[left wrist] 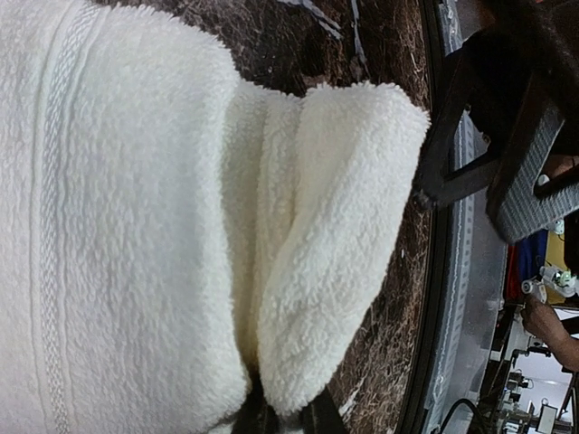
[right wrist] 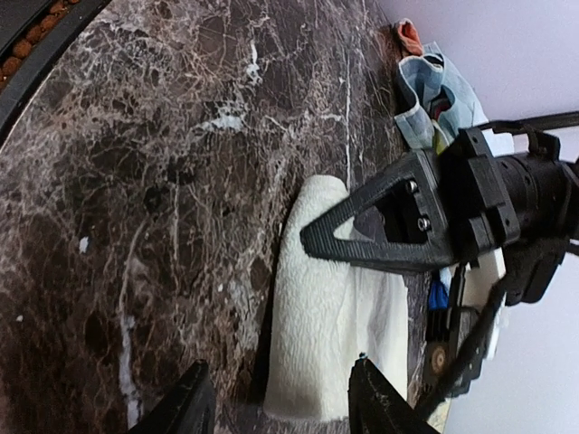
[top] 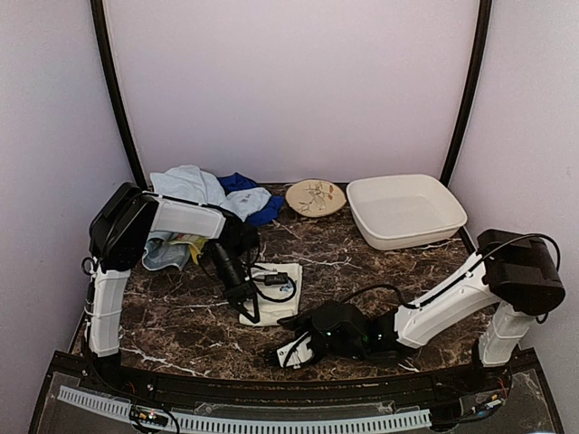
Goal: Roll the towels
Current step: Roll the towel at the center of the board.
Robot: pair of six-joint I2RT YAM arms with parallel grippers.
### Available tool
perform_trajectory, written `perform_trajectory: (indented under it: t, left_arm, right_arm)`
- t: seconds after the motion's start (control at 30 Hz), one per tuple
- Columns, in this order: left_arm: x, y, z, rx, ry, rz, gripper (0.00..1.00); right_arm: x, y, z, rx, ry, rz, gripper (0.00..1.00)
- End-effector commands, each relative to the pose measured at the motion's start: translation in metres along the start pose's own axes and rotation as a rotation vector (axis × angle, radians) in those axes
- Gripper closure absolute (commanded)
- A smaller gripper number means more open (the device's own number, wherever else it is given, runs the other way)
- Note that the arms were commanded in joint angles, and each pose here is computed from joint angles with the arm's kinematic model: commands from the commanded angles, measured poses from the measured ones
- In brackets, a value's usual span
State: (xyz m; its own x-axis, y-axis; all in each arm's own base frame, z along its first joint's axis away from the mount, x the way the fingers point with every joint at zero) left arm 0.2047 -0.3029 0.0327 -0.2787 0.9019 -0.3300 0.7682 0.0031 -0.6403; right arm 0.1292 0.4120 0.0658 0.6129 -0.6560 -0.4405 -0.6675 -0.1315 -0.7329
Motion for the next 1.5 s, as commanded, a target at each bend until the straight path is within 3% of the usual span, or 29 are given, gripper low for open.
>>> perform_trajectory:
  t: [0.0, 0.27, 0.4, 0.53, 0.73, 0.8, 0.9, 1.1, 1.47]
  left_arm:
    - [0.017, 0.010, 0.010, -0.014, 0.083, -0.036, 1.00]
    - [0.019, 0.010, 0.010, -0.007, 0.089, -0.017, 1.00]
    - [0.015, 0.006, 0.003, 0.003, 0.062, 0.009, 0.98]
    - [0.002, -0.005, -0.014, -0.015, -0.032, 0.083, 0.80]
    - [0.004, -0.010, -0.025, -0.049, -0.050, 0.099, 0.53]
    - [0.008, -0.001, -0.040, -0.109, -0.088, 0.083, 0.51]
    - [0.017, 0.007, -0.065, -0.249, -0.132, 0.108, 0.37]
    - [0.033, -0.005, -0.091, -0.432, -0.173, 0.198, 0.35]
    - [0.029, -0.016, -0.078, -0.576, -0.147, 0.351, 0.39]
  right_arm:
    - [-0.026, -0.022, 0.019, 0.089, -0.084, -0.056, 0.53]
    - [-0.007, -0.021, 0.048, 0.073, -0.035, 0.009, 0.58]
    - [0.007, -0.015, 0.054, 0.019, 0.007, 0.097, 0.70]
    - [0.024, -0.010, 0.058, -0.031, 0.067, 0.201, 0.76]
    - [0.031, -0.014, 0.060, -0.138, 0.106, 0.401, 0.85]
    - [0.029, -0.015, 0.061, -0.200, 0.101, 0.484, 0.89]
    - [0.031, -0.022, 0.061, -0.260, 0.096, 0.603, 0.94]
    - [0.030, -0.046, 0.069, -0.366, 0.076, 0.796, 0.99]
    - [0.044, -0.057, 0.079, -0.702, 0.054, 1.282, 1.00]
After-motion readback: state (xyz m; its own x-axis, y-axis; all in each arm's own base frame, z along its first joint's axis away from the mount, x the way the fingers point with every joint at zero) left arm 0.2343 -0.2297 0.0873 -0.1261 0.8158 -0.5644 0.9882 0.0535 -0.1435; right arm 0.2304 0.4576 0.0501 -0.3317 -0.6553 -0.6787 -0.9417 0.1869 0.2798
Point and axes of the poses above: each gripper's point midway between its finger pads, its own z axis out along the fingers, its own y axis along the line the jaws close on, x = y × z, the point moved 1 cm from there along -z, back along the fingers, and after that the axes turned 6 degrees about z, right-handed, at the moved point
